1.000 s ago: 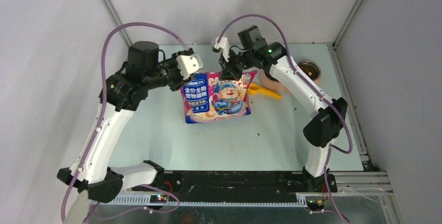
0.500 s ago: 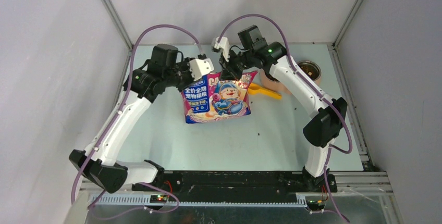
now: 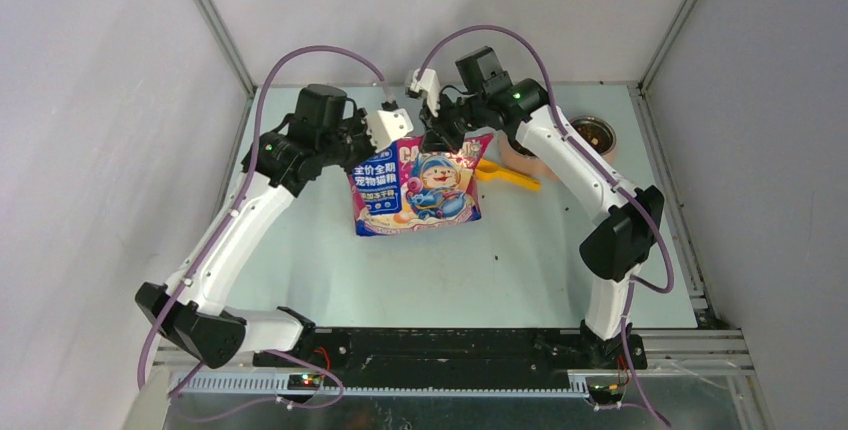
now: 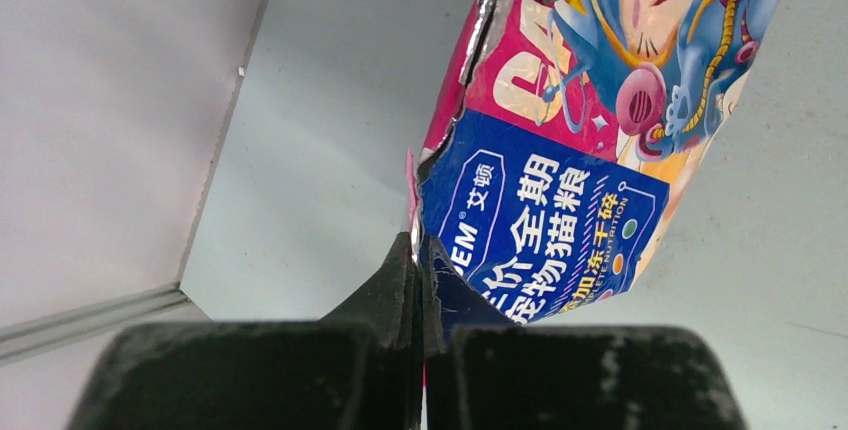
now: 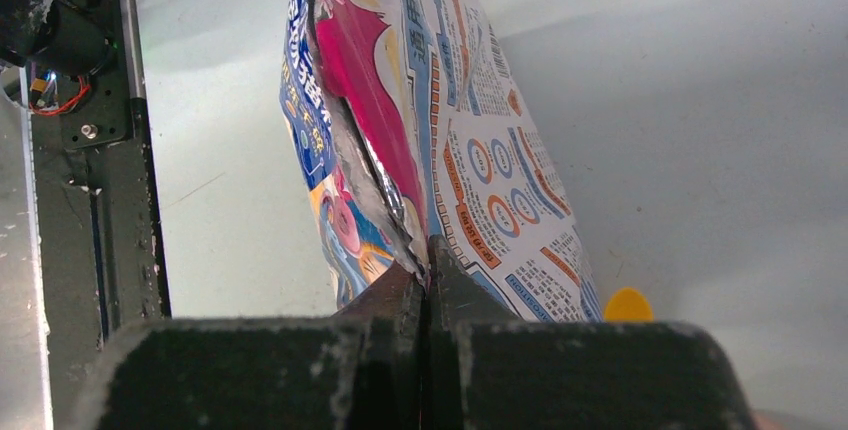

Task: Serve the pet food
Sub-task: Close the pet food bag at the center of the board.

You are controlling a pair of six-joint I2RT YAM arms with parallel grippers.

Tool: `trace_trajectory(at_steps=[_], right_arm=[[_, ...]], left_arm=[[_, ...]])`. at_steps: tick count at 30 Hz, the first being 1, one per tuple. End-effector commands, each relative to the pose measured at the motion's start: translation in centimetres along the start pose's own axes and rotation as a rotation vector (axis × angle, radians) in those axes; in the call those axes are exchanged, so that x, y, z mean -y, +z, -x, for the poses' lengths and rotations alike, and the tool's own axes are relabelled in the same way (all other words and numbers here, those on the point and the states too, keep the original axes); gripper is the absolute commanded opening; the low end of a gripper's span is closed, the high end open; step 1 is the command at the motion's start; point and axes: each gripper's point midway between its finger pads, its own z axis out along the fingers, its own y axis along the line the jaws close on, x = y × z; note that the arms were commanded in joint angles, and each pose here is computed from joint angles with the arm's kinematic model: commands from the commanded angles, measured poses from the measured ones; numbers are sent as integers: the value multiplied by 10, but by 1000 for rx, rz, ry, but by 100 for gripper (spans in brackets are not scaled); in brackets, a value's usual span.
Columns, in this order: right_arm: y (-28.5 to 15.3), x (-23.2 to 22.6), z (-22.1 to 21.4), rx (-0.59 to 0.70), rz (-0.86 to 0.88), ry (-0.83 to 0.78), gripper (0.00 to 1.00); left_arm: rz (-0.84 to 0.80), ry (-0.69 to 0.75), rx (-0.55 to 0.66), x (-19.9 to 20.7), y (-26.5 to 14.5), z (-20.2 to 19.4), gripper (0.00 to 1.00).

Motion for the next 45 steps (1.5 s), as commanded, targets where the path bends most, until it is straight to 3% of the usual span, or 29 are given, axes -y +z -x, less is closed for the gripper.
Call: trace_trajectory(at_steps=[1,3,4,5,7,10,12,13,15,17,22,23,26,28,29,31,32,34,41,42,45], right_arm=[[-40,2,73,206,-41,-121,0],[-40,1,74,212,-37,-119,0],[-40,0,75,215,-34,-121,0],[-40,0,76,217,-33,-122,0],[-41,0,77,219,-32,-124,0],[-40,0,77,217,-30,-124,0],[-41,0,77,217,-32,-125,0],[-41,0,77,218,-33,-126,0],[-41,0,77,217,-31,-127,0],[-42,0,77,216,-30,-127,0],[-43,0,77,214,-32,-129,0],[-43,0,77,214,-33,-132,0],[-45,1,78,216,-34,-133,0],[-45,0,79,217,-34,-134,0],[-45,1,79,218,-34,-135,0],[-45,1,78,218,-34,-133,0],[-45,1,78,217,-32,-133,0],[-45,0,78,219,-30,-131,0],[-46,-1,79,218,-28,-130,0],[-46,-1,79,219,-26,-131,0],[-46,-2,80,222,-24,-132,0]], left_arm=[[208,-64,-12,-38,-17,1,0],[184,-74,-26,-31,-21,-3,6],[175,-72,-21,-29,-23,-3,13],[159,-67,-27,-24,-21,-6,27],[155,-54,-39,-20,-20,-12,36],[164,-38,-87,-19,-18,-25,36],[176,-40,-112,-22,-18,-31,28],[180,-43,-121,-23,-17,-33,15],[202,-53,-133,-28,-19,-35,2],[239,-73,-127,-35,-23,-34,0],[253,-101,-119,-40,-35,-31,0],[251,-100,-122,-39,-36,-31,4],[244,-91,-149,-36,-39,-39,32],[244,-83,-159,-34,-42,-45,36],[243,-84,-160,-33,-43,-47,35],[234,-87,-174,-31,-41,-52,22],[231,-90,-177,-31,-40,-54,9],[232,-102,-177,-32,-39,-55,1],[184,-119,-90,-27,-49,-34,0],[160,-118,-67,-24,-48,-29,1],[113,-117,-11,-19,-47,-15,30]])
